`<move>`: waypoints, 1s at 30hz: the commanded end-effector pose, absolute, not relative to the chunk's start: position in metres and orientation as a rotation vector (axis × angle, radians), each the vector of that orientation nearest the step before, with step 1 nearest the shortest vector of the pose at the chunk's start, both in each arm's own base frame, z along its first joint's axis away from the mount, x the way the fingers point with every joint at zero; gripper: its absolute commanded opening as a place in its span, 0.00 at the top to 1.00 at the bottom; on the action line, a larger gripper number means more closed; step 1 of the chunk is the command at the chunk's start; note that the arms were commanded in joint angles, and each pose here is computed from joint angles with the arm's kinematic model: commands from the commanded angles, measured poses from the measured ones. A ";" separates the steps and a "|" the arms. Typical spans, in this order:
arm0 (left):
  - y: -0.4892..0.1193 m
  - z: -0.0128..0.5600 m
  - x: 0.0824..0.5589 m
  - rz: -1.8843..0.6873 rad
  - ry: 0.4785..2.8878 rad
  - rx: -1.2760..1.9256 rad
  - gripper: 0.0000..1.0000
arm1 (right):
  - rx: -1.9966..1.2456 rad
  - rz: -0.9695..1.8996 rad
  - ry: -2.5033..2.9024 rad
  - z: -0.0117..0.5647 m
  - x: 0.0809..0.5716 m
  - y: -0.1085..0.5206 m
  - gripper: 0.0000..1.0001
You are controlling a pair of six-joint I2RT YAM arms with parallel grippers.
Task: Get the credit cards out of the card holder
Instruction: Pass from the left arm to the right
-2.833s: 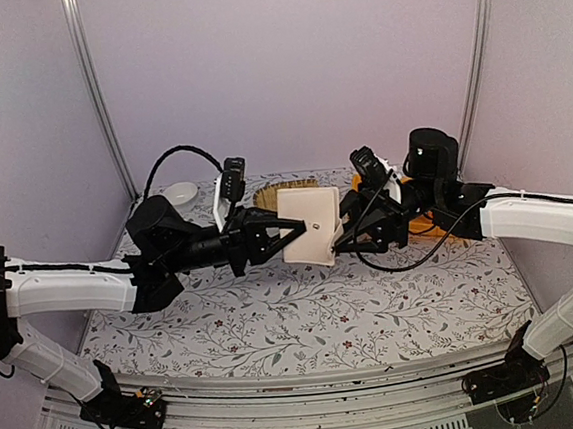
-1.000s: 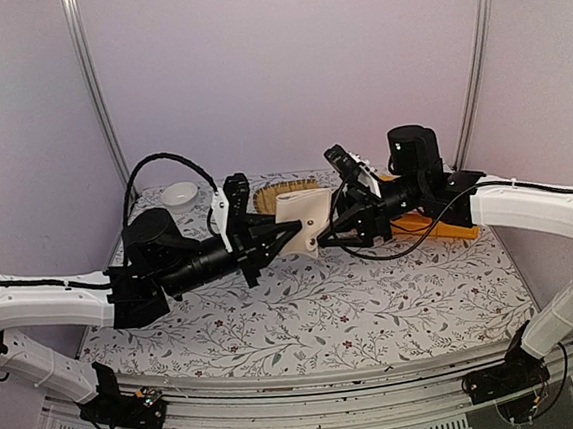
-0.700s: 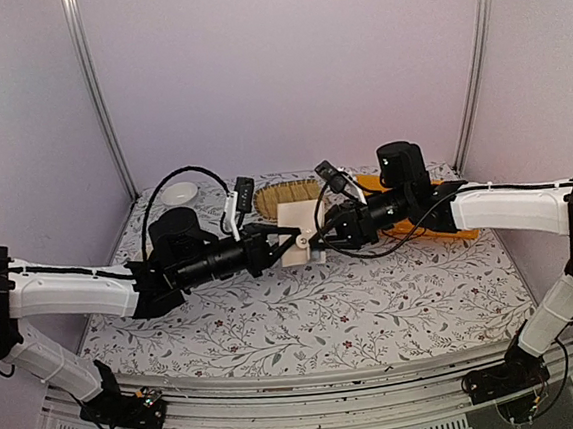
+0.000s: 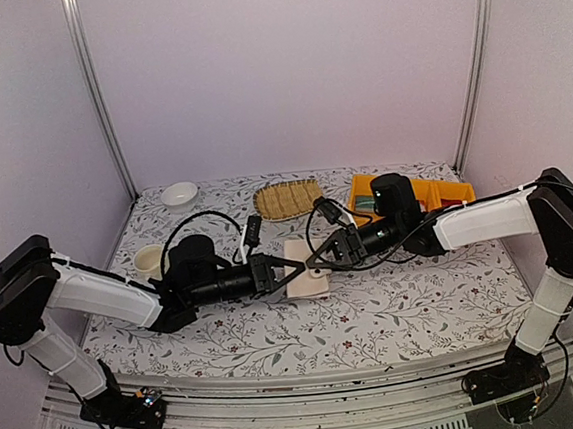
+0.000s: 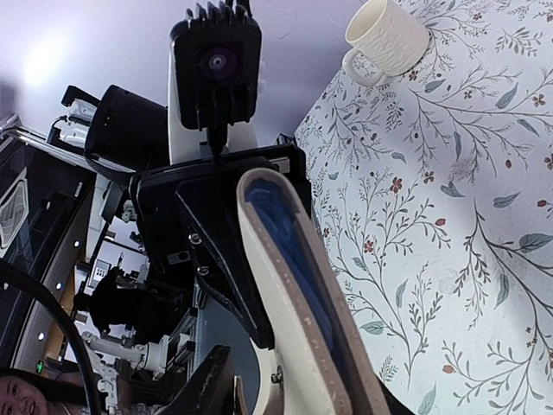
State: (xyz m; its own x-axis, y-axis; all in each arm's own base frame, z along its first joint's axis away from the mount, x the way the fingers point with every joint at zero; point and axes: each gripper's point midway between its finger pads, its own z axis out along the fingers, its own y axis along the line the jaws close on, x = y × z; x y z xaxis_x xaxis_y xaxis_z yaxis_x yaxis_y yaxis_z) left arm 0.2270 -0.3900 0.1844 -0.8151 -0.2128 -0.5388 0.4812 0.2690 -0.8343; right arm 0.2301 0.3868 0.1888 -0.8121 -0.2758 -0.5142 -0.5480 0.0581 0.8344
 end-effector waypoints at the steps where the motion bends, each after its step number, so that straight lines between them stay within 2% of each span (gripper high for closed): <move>1: -0.388 0.179 0.226 -1.656 1.981 0.208 1.00 | -0.789 1.835 2.120 0.189 0.240 0.389 0.61; 7: -0.393 0.175 0.227 -1.682 1.997 0.206 1.00 | -0.807 1.836 2.091 0.197 0.243 0.392 0.61; 15: -0.394 0.166 0.225 -1.735 2.022 0.193 1.00 | -0.743 1.830 2.132 0.192 0.250 0.392 0.79; 17: -0.395 0.162 0.224 -1.729 2.048 0.199 1.00 | -0.736 1.832 2.122 0.198 0.251 0.391 0.78; 20: -0.396 0.158 0.223 -1.725 2.072 0.221 1.00 | -0.712 1.822 2.115 0.204 0.256 0.391 0.65; 23: -0.397 0.159 0.223 -1.733 2.067 0.232 1.00 | -0.689 1.809 2.104 0.208 0.261 0.392 0.64; 28: -0.396 0.163 0.225 -1.735 2.049 0.218 1.00 | -0.674 1.828 2.105 0.207 0.259 0.391 0.90; 30: -0.395 0.164 0.225 -1.734 2.043 0.215 1.00 | -0.666 1.831 2.109 0.207 0.257 0.389 0.97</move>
State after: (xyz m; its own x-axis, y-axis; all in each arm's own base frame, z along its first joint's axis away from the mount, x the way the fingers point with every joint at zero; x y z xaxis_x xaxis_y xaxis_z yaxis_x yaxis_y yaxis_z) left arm 0.2233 -0.3957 0.1666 -0.8824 -0.1731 -0.4376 0.4058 0.1910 -0.8938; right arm 0.2520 0.3887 0.1841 -0.8788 -0.2042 -0.4313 -0.4619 0.1373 0.8762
